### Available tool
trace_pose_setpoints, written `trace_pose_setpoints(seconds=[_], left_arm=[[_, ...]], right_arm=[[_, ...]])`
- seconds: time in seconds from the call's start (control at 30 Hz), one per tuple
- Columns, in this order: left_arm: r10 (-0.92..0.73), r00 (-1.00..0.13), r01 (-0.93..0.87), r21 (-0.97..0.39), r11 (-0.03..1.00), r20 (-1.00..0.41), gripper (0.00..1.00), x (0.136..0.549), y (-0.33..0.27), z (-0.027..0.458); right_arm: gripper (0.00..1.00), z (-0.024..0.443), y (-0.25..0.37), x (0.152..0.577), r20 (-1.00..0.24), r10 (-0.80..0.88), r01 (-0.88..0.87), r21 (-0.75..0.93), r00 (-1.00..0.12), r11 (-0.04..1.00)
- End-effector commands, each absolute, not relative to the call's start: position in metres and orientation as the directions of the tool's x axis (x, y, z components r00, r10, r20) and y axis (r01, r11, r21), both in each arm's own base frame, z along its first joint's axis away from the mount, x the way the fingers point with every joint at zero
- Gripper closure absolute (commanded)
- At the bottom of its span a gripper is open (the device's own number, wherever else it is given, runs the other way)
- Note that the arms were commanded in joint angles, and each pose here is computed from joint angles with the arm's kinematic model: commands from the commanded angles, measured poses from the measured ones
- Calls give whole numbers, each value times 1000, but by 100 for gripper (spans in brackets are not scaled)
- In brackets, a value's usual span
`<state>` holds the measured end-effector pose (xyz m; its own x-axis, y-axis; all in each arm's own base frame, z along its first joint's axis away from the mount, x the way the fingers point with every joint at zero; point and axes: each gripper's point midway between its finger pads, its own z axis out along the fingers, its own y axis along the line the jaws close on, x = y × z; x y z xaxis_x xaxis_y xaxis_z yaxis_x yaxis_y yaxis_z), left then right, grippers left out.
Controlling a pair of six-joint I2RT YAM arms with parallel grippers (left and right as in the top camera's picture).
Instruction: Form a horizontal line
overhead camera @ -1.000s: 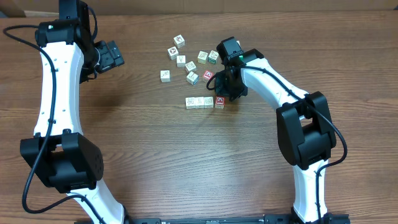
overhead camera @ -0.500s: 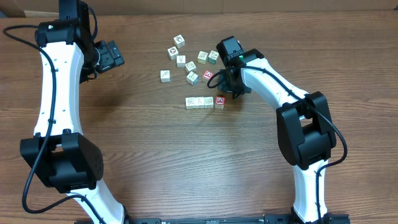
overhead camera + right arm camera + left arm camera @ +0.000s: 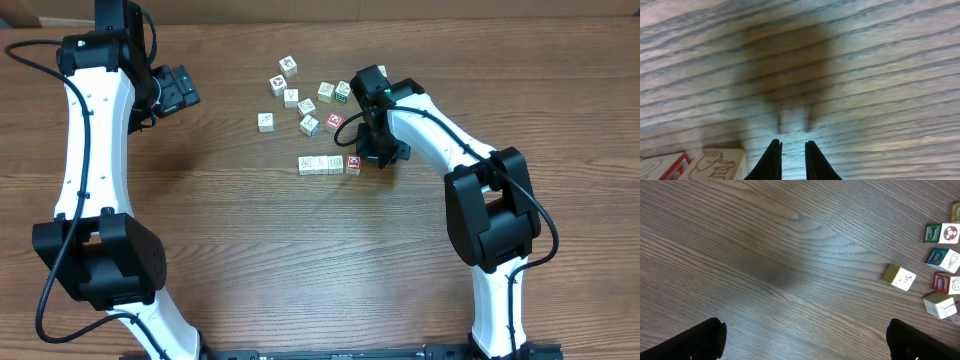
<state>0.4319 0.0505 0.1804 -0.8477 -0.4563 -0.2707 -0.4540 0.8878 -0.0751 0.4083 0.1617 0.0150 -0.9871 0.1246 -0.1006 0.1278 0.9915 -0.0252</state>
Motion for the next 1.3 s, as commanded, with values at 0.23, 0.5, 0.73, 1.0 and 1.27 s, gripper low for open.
trace_pose_setpoints(seconds=[0.23,0.5,0.73,1.0,1.27], left_arm=[[-451,-847,-446,-86,891,-280,1,434,44,184],[-451,-848,-446,-86,891,-280,0,434,44,184],[-451,-847,-446,-86,891,-280,0,434,44,184],[-451,-847,-446,-85,891,-280,0,434,44,184],[-451,-847,-446,-85,891,-280,1,434,44,184]], right_arm=[[89,29,172,407,-97,131,127,47,-987,991],[88,29,181,403,-67,129,123,98,-989,988],[88,29,182,402,-66,129,122,99,-989,988],[88,29,186,403,-63,128,120,123,-990,985],[87,30,188,407,-76,129,118,135,-989,984]])
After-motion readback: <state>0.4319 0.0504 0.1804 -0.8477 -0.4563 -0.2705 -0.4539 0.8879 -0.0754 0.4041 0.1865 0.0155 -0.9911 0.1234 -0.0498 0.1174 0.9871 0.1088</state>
